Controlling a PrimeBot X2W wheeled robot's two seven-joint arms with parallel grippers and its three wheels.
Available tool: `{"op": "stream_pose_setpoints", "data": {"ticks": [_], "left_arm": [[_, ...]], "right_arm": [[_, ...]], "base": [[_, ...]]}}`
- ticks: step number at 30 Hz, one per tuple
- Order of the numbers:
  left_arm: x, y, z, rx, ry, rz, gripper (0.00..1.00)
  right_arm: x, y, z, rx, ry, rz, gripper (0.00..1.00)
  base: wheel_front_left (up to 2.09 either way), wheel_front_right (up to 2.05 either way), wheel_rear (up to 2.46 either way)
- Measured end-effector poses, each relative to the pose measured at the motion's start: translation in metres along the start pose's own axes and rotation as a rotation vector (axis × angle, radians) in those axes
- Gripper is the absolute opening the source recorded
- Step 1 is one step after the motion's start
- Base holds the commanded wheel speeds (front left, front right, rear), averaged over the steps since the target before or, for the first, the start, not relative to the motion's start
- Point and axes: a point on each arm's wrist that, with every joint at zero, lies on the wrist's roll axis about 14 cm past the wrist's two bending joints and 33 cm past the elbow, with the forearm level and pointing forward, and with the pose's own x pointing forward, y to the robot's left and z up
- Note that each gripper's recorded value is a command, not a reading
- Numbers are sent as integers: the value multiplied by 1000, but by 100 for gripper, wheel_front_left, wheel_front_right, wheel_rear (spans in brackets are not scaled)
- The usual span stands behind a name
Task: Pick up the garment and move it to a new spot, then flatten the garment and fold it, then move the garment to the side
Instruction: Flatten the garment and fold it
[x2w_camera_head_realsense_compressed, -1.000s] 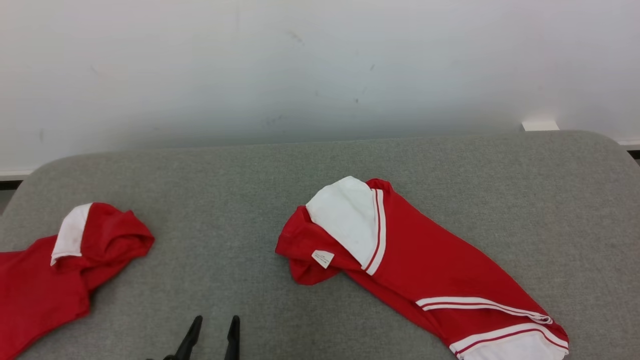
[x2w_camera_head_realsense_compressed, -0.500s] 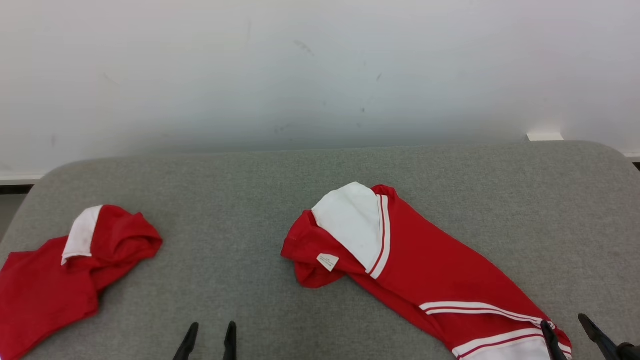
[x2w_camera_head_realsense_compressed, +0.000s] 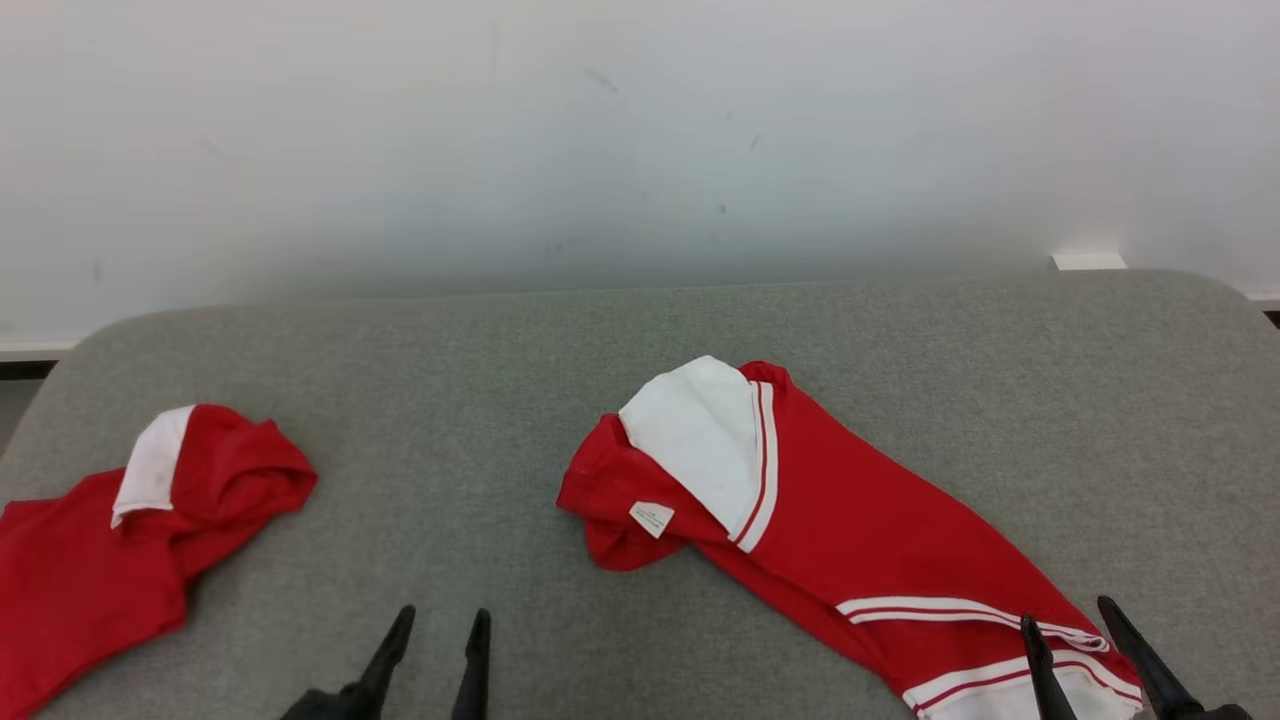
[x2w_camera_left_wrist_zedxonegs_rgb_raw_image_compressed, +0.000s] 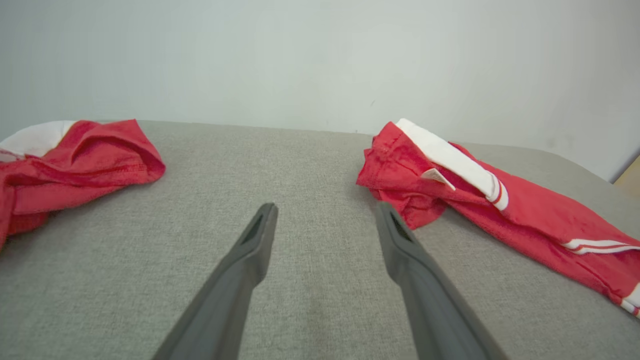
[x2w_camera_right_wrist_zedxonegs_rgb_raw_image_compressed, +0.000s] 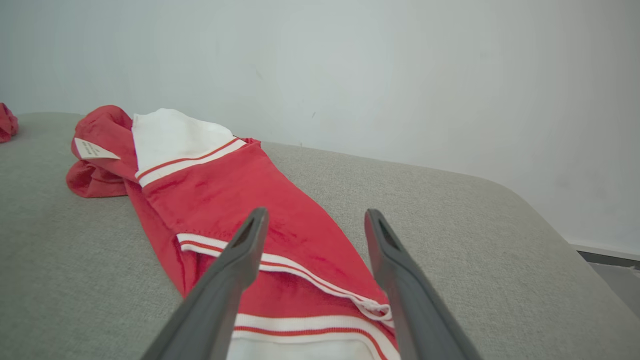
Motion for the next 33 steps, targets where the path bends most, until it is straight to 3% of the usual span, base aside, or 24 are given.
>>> {"op": "stream_pose_setpoints", "data": {"ticks": [7, 12, 18, 33], "left_arm": [[50, -13, 7, 32, -15, -98, 100], [86, -26, -14, 50, 60, -194, 100], [116, -48, -25, 3, 119, -317, 100], [126, -49, -43, -47, 256, -433, 100]], "right_arm": [[17, 7, 7, 16, -23, 7, 100], [29, 10, 5, 25, -17, 10, 100], [30, 5, -1, 37, 1, -15, 100], [29, -1, -4, 34, 14, -34, 100]], "base": [[0, 0, 0], [0, 0, 0], [0, 0, 0], [0, 0, 0]]}}
